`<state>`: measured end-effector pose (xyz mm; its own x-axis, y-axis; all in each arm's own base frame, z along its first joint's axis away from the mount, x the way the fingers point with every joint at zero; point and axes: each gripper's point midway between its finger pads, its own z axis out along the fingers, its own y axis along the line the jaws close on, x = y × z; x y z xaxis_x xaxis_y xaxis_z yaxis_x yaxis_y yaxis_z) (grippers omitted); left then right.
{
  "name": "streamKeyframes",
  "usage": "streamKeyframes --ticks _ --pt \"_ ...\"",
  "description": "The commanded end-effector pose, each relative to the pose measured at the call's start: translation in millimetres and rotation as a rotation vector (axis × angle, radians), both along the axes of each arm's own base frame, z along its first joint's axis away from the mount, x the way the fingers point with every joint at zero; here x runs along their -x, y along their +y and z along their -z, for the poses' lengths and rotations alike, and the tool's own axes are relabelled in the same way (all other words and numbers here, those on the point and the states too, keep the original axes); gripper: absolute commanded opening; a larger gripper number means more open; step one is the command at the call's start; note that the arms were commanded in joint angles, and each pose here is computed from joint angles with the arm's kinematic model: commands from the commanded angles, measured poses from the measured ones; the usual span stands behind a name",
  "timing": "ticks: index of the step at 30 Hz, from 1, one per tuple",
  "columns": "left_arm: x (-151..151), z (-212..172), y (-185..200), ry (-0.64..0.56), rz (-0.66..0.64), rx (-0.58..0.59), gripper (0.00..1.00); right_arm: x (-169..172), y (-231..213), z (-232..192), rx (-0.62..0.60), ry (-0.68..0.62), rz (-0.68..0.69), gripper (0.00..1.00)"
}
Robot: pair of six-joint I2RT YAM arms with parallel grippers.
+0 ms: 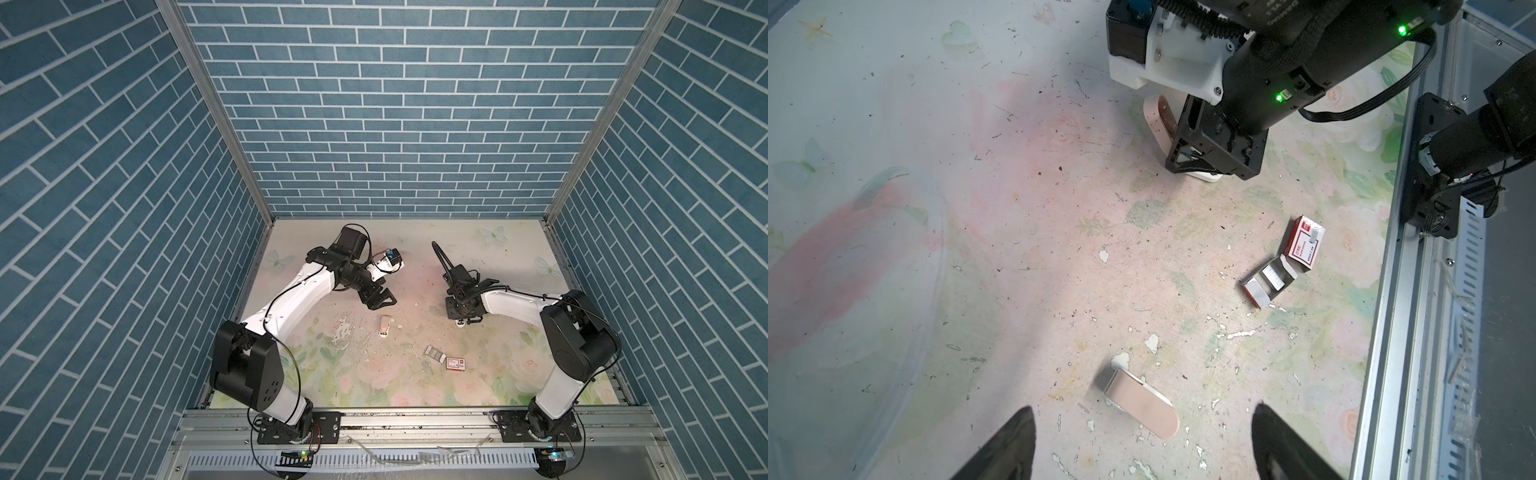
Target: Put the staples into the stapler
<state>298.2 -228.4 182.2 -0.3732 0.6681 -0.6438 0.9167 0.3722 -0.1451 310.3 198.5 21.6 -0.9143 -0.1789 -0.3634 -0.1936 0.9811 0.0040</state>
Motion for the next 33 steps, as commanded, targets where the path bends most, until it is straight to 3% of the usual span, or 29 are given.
streamKeyframes --ticks 1,10,25,31,33 --pt "5.3 -1.9 3.0 -0.008 0.015 0.000 0.83 4.4 -5.5 -0.2 0.027 -0.009 -0.005 0.35" --pt "10.8 1.0 3.0 0.006 0.044 -0.005 0.84 5.9 -5.5 -1.7 0.020 -0.008 -0.004 0.42" --pt "20.6 -7.4 11.6 -0.038 0.237 -0.102 0.90 25.3 -0.5 -17.9 -0.084 -0.016 -0.051 0.49" --pt "27.8 -4.4 17.2 -0.062 0.381 -0.208 0.93 39.3 -6.5 -37.4 -0.136 -0.039 -0.038 0.49" --pt "29.7 2.1 20.7 -0.095 0.468 -0.294 0.93 49.9 -11.7 -49.4 -0.166 -0.048 -0.024 0.48"
